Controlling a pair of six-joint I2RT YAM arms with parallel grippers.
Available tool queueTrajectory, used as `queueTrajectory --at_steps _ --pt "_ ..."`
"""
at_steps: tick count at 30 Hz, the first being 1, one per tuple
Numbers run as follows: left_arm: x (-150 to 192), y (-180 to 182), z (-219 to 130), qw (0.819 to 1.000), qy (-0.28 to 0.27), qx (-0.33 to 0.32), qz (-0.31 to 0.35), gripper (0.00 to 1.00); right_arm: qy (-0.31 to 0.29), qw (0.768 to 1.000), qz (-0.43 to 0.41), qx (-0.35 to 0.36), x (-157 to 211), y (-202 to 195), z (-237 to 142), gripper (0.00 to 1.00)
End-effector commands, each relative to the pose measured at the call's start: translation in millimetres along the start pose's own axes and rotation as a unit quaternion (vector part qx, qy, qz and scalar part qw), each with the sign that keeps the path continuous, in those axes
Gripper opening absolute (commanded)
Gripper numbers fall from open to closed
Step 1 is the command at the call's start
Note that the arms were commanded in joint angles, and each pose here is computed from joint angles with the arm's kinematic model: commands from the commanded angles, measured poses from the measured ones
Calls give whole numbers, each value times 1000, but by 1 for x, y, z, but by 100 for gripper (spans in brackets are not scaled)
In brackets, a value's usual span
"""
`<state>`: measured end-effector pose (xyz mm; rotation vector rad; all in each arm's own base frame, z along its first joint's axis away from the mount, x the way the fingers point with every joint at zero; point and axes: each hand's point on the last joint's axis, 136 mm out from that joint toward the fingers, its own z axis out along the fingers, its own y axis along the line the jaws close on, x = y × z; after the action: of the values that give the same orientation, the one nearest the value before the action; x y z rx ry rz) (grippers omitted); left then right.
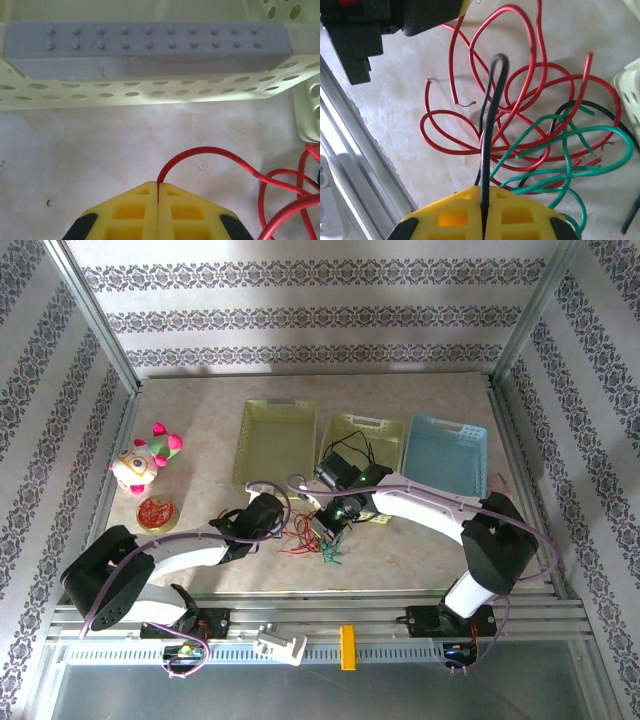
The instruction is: Untangle the cables
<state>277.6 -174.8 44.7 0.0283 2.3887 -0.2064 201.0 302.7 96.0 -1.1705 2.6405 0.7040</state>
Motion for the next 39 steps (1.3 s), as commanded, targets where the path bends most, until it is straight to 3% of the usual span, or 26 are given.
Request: queueTrajectory --at_steps 1,10,20,28,35,39 --pt "1 -2 -2 1000 -2 3 13 0 -61 998 -24 9 -26 9 -34 0" --pt "7 -5 5 1000 11 5 21 0 -240 970 -27 -10 -75 28 -134 0" --pt "22 1 12 999 33 -6 25 0 -423 904 -18 -62 -101 47 -235 0" --pt "28 3 13 999 40 -9 24 0 -507 860 -10 -53 -103 43 -285 0" --pt "28 3 13 999 40 -8 23 0 -511 851 -32 -120 -104 65 -297 0" --pt "27 3 12 999 37 -7 24 0 -527 845 -19 -90 -106 55 -303 0"
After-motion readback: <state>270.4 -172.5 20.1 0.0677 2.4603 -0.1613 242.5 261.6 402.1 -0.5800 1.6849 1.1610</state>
